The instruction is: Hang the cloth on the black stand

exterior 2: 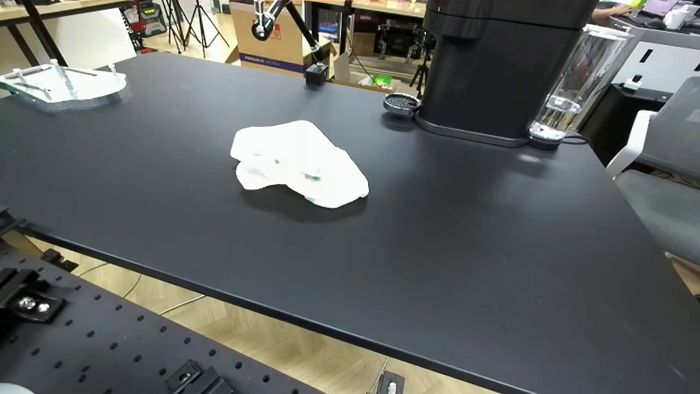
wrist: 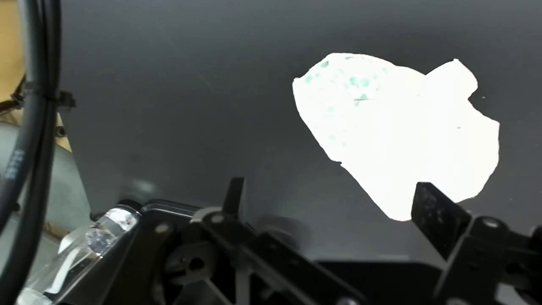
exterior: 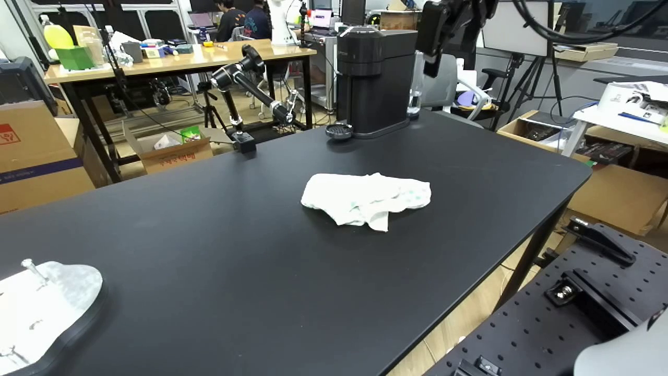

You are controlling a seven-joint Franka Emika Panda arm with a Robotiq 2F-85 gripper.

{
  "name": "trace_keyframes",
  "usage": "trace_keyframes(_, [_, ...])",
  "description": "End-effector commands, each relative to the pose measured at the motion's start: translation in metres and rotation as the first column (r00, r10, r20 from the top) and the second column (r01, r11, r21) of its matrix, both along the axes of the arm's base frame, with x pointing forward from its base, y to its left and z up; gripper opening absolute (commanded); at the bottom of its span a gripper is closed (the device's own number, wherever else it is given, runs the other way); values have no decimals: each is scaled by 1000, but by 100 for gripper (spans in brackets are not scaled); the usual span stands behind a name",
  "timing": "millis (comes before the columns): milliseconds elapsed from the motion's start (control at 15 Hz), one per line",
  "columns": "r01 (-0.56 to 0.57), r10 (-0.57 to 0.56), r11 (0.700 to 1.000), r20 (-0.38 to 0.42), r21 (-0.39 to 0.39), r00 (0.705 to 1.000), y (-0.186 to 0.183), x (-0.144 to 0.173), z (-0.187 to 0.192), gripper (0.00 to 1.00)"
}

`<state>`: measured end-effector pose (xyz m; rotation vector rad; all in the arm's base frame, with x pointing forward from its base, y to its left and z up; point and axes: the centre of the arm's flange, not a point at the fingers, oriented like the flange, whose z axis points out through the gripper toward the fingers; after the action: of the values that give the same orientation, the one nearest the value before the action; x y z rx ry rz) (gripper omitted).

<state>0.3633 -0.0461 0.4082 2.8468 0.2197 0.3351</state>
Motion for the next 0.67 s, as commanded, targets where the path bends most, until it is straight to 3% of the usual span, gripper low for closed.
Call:
trace_keyframes(0, [-180, 180, 984, -86, 8, 980, 16, 40, -30, 100])
trace_keyframes(200, [-324, 316, 946, -189, -12, 930, 22, 52, -41, 100])
trace_keyframes(267, [-261, 259, 965, -135, 2, 957, 28, 30, -46, 100])
trace_keyframes(467, [-309, 304, 951, -175, 2, 936, 27, 42, -51, 100])
trace_keyframes(600, [-327, 322, 945, -154, -10, 934, 24, 48, -61, 100])
